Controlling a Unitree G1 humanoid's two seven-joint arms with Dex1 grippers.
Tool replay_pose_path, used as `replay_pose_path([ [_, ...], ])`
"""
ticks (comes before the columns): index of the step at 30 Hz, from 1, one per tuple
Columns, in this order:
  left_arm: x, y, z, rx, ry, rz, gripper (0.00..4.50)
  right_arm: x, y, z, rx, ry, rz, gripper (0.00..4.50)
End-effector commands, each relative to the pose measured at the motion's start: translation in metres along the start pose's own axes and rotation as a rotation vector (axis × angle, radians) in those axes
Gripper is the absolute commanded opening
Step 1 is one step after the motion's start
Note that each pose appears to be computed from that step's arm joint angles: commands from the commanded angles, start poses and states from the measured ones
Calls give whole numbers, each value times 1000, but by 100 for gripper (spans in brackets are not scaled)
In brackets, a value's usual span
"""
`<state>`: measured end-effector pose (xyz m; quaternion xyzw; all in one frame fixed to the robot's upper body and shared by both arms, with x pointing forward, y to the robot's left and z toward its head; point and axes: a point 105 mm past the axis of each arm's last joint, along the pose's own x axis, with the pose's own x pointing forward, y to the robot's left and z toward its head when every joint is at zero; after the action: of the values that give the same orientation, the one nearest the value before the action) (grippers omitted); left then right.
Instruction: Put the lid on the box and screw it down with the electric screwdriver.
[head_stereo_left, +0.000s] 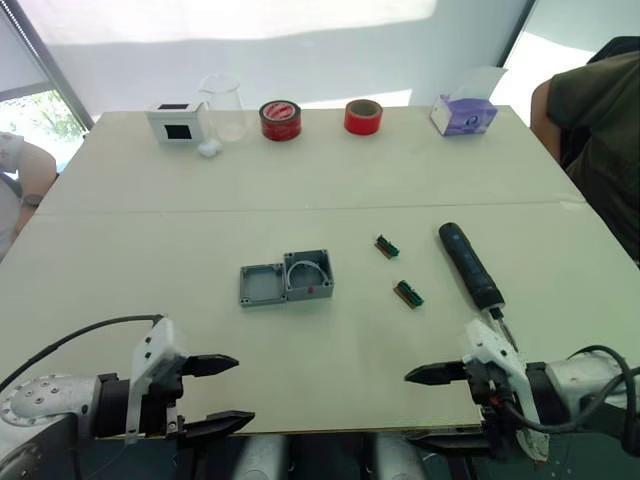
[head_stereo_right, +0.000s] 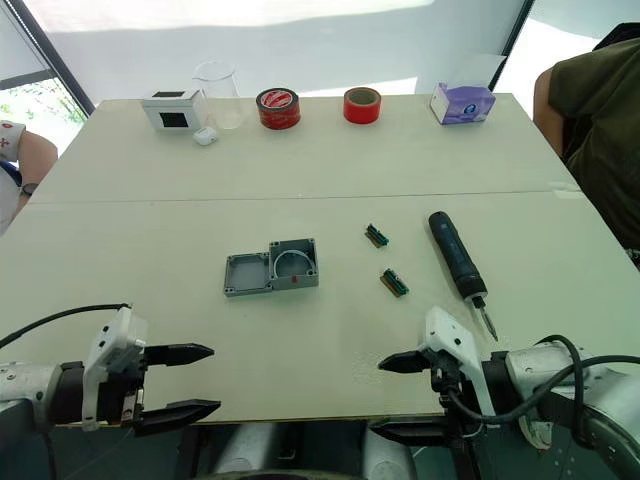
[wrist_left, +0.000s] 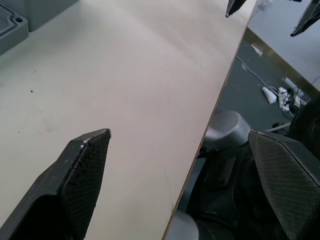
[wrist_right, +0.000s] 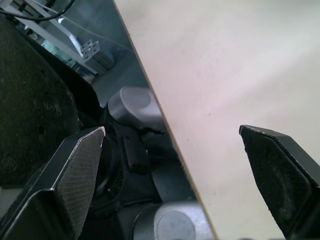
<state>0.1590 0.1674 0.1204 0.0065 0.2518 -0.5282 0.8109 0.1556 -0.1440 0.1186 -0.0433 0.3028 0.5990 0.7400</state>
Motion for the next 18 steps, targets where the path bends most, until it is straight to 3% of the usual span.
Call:
replay_pose_path([
  [1,0,0,3,8,-8,-7,450,0,4,9,-42,-23,8,449],
  [18,0,4,8,16,0,-3,450,7,3,18,-51,-68,-26,449],
])
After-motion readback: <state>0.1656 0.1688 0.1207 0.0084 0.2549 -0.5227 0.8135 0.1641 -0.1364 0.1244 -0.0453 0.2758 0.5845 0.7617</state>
